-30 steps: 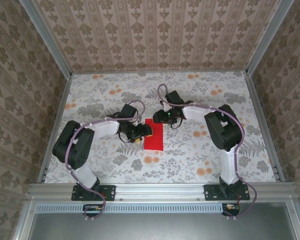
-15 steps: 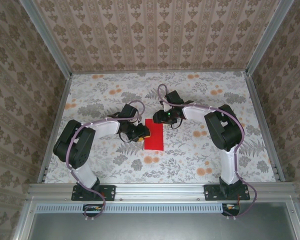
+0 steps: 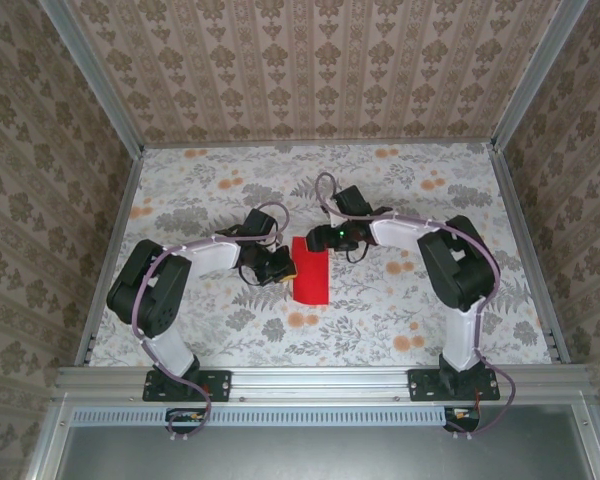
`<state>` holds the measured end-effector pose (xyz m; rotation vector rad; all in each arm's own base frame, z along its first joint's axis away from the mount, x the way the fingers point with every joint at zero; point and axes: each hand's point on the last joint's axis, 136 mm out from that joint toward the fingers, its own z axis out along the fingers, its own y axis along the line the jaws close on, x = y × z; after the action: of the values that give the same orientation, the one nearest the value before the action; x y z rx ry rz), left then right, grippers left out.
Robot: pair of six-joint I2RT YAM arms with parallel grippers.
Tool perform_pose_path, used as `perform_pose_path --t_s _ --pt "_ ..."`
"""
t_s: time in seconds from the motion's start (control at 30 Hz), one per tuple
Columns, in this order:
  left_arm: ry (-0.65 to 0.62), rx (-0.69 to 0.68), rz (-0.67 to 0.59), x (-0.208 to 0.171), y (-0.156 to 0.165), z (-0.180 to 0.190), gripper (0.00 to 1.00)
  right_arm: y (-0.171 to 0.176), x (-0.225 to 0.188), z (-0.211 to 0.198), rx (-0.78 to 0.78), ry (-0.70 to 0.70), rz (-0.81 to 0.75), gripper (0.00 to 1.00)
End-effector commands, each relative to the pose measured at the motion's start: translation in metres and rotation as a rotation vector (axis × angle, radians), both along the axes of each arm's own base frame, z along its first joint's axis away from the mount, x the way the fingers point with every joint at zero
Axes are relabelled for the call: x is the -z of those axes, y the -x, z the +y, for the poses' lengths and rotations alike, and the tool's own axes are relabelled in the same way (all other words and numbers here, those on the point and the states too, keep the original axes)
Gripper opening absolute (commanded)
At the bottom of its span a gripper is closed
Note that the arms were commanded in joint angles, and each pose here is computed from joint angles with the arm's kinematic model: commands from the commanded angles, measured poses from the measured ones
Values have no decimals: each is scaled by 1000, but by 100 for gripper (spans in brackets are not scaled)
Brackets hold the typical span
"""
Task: Fold a paper plane with a square sheet of paper (fold left side to right side)
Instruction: Third fold the triangle at the center of the table.
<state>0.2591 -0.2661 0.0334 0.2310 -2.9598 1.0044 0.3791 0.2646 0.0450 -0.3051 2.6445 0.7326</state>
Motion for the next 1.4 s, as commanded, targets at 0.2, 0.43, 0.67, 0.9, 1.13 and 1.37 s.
perform_pose_path --t_s 0.2,0.43,0.67,0.9,1.13,1.37 --pt "28 -47 67 -5 6 -5 0 76 -48 -18 -151 137 -314 78" --pt "42 -41 90 -4 8 -8 0 146 -35 10 -335 225 -439 82" --pt "42 -41 94 -5 9 -8 0 160 -16 37 -510 362 -494 83" --pt "45 -35 95 -6 9 -9 0 153 -8 58 -613 436 -535 84" --pt "45 -32 96 -6 10 -8 0 146 -6 72 -624 424 -538 67" --pt "45 -29 93 -5 10 -8 0 145 -10 76 -615 395 -521 32"
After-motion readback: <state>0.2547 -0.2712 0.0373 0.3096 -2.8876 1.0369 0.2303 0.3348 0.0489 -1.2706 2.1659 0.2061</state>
